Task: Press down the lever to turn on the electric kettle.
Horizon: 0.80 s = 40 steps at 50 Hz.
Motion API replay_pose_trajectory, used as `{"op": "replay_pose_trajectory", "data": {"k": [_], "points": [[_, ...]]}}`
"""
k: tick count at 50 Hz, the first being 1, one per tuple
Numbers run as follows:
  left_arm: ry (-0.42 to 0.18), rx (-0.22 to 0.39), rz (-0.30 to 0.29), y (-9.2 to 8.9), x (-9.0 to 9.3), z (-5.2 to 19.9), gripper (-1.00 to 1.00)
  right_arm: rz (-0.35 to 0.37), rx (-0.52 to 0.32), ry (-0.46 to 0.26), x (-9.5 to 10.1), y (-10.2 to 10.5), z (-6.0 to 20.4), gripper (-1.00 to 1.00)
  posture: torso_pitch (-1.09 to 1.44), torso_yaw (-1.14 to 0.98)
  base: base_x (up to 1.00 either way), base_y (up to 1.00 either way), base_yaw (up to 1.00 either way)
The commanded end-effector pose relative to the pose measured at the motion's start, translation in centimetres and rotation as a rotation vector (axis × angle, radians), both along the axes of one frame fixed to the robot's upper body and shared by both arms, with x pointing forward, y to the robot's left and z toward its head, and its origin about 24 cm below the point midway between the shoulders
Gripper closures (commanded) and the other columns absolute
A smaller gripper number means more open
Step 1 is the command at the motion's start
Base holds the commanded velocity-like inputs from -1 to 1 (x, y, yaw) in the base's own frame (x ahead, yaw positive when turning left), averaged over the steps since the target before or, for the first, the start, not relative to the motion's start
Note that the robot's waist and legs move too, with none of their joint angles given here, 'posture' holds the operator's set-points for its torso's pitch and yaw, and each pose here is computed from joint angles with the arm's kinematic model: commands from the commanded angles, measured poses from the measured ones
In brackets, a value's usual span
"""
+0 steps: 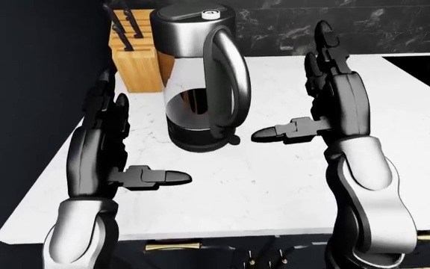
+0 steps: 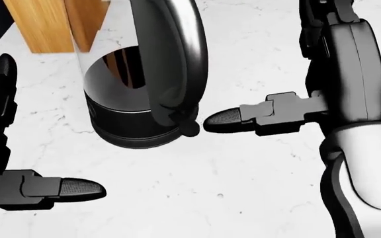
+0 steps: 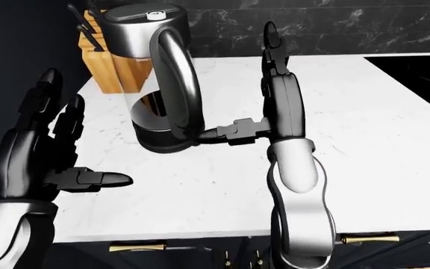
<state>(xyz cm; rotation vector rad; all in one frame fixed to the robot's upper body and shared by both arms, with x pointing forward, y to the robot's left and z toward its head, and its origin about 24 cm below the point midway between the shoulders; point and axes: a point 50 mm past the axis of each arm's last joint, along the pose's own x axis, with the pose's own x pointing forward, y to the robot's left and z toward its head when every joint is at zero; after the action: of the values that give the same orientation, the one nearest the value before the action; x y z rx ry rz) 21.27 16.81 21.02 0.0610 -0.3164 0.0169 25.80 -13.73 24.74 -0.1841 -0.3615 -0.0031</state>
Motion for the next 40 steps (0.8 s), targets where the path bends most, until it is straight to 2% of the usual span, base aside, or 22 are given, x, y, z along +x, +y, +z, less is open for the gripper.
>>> {"op": "replay_pose_trajectory", "data": {"k": [1, 17, 40], "points": [[-0.073, 0.008, -0.003, -0.1, -0.4, 1.0, -1.0, -0.011, -0.003, -0.082, -0.5, 0.0, 1.5, -1.0, 0.0, 0.0, 0.0, 0.0, 0.0], [-0.077, 0.007, 0.0, 0.0, -0.3, 1.4, -1.0, -0.005, -0.043, -0.018, 1.0, 0.8, 1.4, -1.0, 0.0, 0.0, 0.0, 0.0, 0.0], [-0.077, 0.01, 0.002, 0.0, -0.5, 1.2, -1.0, 0.007, -0.078, -0.006, 2.6, 1.3, 1.2, -1.0, 0.0, 0.0, 0.0, 0.0, 0.0]]}}
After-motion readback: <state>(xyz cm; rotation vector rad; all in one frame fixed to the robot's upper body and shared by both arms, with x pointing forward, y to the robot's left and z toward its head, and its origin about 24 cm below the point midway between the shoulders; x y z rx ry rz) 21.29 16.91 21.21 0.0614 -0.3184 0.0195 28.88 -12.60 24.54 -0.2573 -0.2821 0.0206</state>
